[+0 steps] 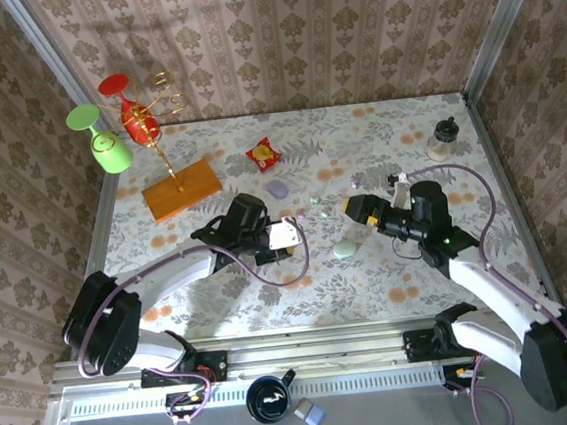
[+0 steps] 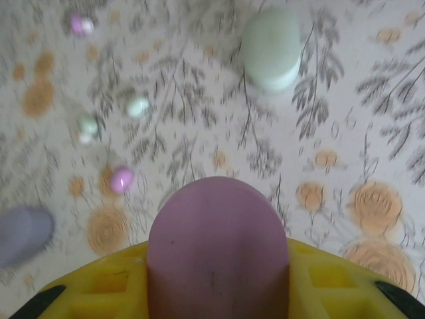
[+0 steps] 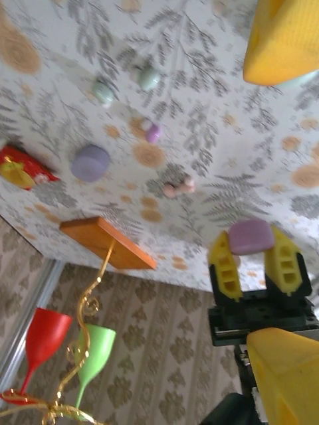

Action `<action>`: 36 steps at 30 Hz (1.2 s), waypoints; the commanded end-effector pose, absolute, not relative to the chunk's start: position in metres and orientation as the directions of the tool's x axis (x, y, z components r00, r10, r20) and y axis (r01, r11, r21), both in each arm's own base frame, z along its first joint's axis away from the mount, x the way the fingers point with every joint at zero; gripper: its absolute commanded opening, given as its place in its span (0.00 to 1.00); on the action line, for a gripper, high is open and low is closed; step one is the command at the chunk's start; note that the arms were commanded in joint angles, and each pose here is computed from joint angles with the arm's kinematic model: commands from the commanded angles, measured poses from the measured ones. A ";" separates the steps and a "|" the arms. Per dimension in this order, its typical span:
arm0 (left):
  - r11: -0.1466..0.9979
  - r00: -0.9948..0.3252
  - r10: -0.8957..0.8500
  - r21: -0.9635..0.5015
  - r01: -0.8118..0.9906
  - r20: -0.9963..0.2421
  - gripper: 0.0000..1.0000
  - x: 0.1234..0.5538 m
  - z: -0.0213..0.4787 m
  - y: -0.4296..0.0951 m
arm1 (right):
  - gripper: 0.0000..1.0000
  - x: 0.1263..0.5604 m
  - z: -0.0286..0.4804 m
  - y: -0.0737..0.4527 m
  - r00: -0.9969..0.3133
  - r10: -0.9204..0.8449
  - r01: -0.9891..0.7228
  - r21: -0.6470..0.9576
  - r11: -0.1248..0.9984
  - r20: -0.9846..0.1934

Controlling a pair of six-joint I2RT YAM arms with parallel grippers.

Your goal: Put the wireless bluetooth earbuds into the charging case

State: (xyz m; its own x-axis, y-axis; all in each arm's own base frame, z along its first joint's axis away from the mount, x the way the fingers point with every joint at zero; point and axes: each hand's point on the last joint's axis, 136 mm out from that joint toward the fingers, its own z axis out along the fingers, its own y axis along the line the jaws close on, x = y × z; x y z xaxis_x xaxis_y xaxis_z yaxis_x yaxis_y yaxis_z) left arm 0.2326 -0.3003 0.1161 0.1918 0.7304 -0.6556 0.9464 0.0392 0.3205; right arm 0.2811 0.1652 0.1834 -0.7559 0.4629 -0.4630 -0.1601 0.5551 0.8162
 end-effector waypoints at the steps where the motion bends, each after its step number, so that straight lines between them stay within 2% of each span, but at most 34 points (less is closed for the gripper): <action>1: -0.023 0.306 0.637 0.380 0.925 -0.707 0.33 0.215 0.140 -0.321 | 0.90 0.244 0.175 0.182 -0.837 0.402 -0.148 0.860 0.488 -0.372; 6: -0.050 0.356 0.572 0.402 0.914 -0.739 0.33 0.201 0.156 -0.336 | 0.82 0.230 0.176 0.191 -0.844 0.401 -0.174 0.890 0.421 -0.355; 20: -0.106 0.405 0.515 0.413 0.904 -0.755 0.34 0.191 0.168 -0.354 | 0.68 0.234 0.184 0.242 -0.878 0.301 -0.249 0.892 0.377 -0.372; 29: -0.118 0.411 0.497 0.410 0.904 -0.764 0.34 0.187 0.168 -0.358 | 0.53 0.237 0.183 0.263 -0.901 0.242 -0.257 0.894 0.367 -0.359; 36: -0.102 0.409 0.486 0.415 0.904 -0.772 0.34 0.187 0.169 -0.357 | 0.38 0.240 0.182 0.266 -0.904 0.239 -0.254 0.893 0.370 -0.356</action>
State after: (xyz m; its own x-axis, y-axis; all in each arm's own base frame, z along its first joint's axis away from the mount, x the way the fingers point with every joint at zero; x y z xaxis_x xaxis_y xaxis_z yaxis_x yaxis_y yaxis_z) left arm 0.1896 -0.3492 0.1562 0.3793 0.5375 -0.7531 0.9150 -0.0971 0.3916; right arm 0.2370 0.2577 0.1636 -0.9143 0.2524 -0.3167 -0.1975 0.4047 0.8929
